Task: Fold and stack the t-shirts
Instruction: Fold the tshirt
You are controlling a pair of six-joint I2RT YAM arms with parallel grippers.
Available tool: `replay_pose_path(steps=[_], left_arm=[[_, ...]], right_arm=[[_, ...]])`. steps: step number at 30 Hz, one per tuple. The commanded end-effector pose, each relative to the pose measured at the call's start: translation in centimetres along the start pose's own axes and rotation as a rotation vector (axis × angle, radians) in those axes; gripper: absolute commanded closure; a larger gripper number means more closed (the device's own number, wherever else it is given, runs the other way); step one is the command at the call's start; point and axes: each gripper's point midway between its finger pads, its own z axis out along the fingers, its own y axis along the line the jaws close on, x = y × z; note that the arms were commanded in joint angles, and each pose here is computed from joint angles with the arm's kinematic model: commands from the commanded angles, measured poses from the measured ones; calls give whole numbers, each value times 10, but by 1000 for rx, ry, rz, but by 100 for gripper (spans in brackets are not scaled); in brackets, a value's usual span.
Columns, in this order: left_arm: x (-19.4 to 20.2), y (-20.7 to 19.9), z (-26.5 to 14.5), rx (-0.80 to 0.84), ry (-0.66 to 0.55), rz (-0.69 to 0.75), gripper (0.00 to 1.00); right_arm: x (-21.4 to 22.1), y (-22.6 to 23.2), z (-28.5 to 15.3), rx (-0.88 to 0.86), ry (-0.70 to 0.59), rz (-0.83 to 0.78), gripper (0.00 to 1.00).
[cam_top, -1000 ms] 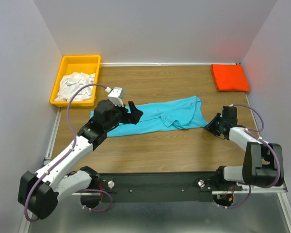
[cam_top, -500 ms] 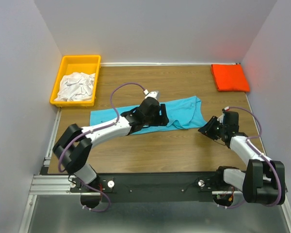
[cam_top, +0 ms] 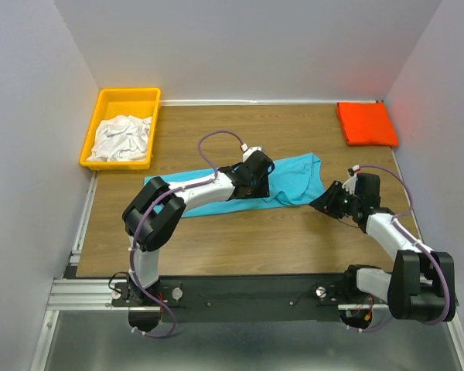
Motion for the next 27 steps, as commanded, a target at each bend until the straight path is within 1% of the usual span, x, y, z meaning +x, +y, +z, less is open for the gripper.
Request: replay_pose_path(steps=[1, 2, 3, 7, 16, 22, 27], left_arm=[[9, 13, 6, -64, 17, -10, 49], [10, 13, 9, -64, 21, -9, 55], [11, 12, 10, -61, 24, -6, 57], [9, 3, 14, -36, 34, 3, 59], [19, 2, 28, -30, 67, 10, 59], [18, -5, 28, -15, 62, 14, 59], [26, -7, 30, -10, 80, 24, 59]], right_arm=[[-5, 11, 2, -45, 5, -14, 60], [-4, 11, 3, -44, 8, -13, 60], [-4, 11, 3, -46, 6, -15, 60], [-3, 9, 4, -42, 13, -13, 60], [-1, 8, 5, -44, 20, -17, 60], [2, 8, 5, -48, 25, -20, 60], [2, 6, 6, -43, 25, -23, 60]])
